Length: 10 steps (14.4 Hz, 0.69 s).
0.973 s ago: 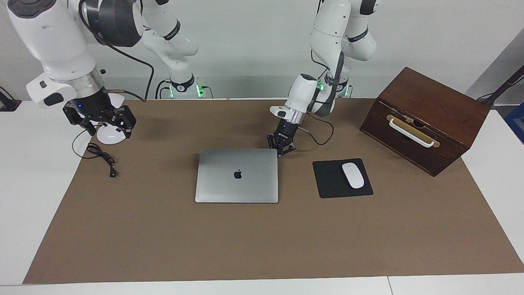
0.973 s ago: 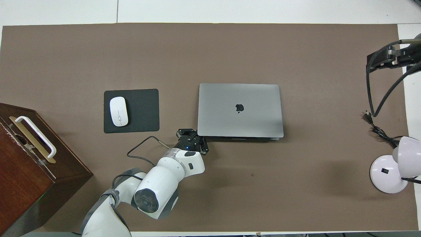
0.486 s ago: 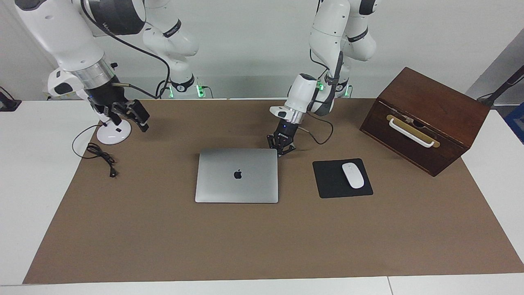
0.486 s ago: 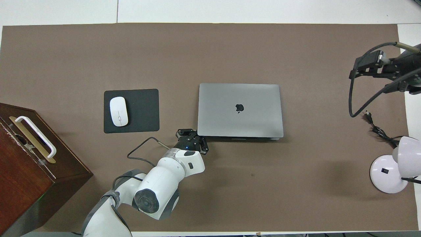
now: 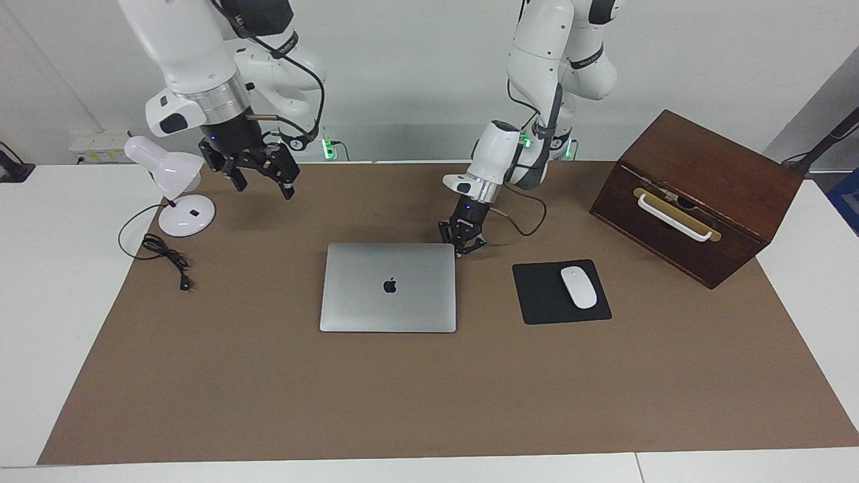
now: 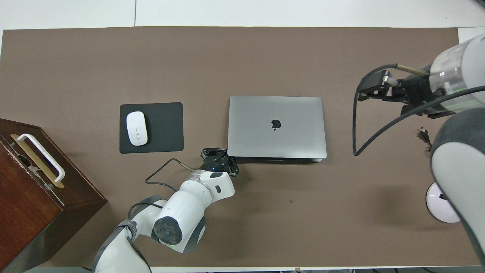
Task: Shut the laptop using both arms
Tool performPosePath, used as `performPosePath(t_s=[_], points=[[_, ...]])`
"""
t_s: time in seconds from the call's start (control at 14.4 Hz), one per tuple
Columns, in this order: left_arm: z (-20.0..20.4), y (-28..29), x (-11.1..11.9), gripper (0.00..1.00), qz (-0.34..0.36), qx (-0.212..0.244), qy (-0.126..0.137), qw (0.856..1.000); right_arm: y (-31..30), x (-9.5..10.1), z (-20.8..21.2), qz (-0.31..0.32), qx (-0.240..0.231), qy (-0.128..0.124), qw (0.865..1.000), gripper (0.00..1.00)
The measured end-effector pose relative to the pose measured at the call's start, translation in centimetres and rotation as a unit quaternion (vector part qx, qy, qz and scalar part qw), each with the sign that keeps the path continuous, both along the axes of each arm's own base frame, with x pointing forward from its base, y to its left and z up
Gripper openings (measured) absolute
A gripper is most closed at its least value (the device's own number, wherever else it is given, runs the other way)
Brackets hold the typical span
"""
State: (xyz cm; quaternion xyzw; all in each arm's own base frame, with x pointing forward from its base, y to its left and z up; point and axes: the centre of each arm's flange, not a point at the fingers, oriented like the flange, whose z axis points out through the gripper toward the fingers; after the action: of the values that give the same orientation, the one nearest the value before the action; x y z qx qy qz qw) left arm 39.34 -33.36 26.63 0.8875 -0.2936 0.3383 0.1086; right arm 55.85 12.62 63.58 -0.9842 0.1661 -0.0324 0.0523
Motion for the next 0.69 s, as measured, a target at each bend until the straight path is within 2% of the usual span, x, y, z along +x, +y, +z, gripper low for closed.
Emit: performPosePath(t_s=[0.07, 0.14, 0.28, 0.49, 0.69], points=[[0.3, 0.3, 0.4, 0.01, 0.005, 0.004, 0.014, 1.0, 1.2, -0.2, 0.1, 0.011, -0.003, -0.007, 1.0, 1.0], [0.5, 0.9, 0.8, 0.01, 0.011, 0.014, 0.038, 0.999, 1.4, -0.2, 0.0, 0.032, -0.011, -0.011, 0.999, 1.0], [1.4, 2.4, 1.8, 0.01, 0.023, 0.028, 0.077, 0.996, -0.5, 0.3, -0.2, 0.076, -0.036, -0.018, 0.996, 1.0], [4.4, 4.2, 2.7, 0.01, 0.035, 0.029, 0.107, 0.993, -3.1, 0.8, -0.4, 0.104, -0.067, -0.021, 0.992, 1.0], [7.1, 5.7, 3.1, 0.01, 0.043, 0.029, 0.133, 0.99, -3.2, 0.8, -0.5, 0.12, -0.076, -0.022, 0.99, 1.0]])
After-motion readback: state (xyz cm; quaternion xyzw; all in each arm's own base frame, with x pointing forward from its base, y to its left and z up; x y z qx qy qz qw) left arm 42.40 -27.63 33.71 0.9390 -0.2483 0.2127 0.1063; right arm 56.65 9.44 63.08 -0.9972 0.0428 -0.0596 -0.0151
